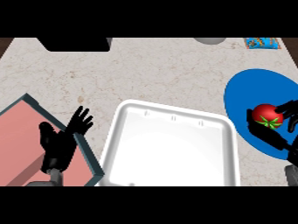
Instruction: Pick the tomato from the tray and place it in the plate
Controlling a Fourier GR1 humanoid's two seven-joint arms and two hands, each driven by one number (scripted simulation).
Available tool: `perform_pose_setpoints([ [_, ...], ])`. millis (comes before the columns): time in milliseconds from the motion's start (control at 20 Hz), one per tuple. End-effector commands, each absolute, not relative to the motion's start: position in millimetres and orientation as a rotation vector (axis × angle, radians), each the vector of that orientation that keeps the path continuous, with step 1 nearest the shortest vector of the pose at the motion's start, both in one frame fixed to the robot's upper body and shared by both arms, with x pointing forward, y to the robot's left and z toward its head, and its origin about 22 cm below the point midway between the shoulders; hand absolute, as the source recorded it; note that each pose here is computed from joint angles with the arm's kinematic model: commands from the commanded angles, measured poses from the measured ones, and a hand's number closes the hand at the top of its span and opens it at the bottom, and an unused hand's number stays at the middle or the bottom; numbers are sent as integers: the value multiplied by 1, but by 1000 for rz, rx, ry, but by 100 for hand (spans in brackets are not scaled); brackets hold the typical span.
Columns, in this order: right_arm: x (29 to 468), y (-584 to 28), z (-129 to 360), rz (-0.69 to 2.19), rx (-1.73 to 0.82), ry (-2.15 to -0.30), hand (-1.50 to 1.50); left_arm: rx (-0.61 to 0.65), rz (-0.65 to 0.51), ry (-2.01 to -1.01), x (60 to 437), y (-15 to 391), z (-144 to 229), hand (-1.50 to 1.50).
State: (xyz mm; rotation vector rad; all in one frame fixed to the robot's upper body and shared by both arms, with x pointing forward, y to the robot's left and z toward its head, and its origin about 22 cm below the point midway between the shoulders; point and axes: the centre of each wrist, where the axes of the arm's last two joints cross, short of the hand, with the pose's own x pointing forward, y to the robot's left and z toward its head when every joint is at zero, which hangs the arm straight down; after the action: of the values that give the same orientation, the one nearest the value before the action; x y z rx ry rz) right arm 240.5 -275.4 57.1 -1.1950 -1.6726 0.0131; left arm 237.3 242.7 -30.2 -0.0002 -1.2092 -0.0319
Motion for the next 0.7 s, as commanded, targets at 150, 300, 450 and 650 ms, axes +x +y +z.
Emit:
perform_pose_setpoints([
  [150, 296, -341, 61, -59, -1192, -1661, 150, -4, -33, -1196, 244, 238, -30, 0],
  [300, 298, -375, 48, -41, -1213, -1670, 150, -16, -10, -1182, 239, 228, -29, 0],
  [450, 301, -398, 28, -1, -1156, -1449, 150, -13, -34, -1208, 243, 241, -27, 0],
  [650, 317, -411, 23, 229, -1110, -1287, -150, -41, -63, -1189, 239, 232, -39, 0],
])
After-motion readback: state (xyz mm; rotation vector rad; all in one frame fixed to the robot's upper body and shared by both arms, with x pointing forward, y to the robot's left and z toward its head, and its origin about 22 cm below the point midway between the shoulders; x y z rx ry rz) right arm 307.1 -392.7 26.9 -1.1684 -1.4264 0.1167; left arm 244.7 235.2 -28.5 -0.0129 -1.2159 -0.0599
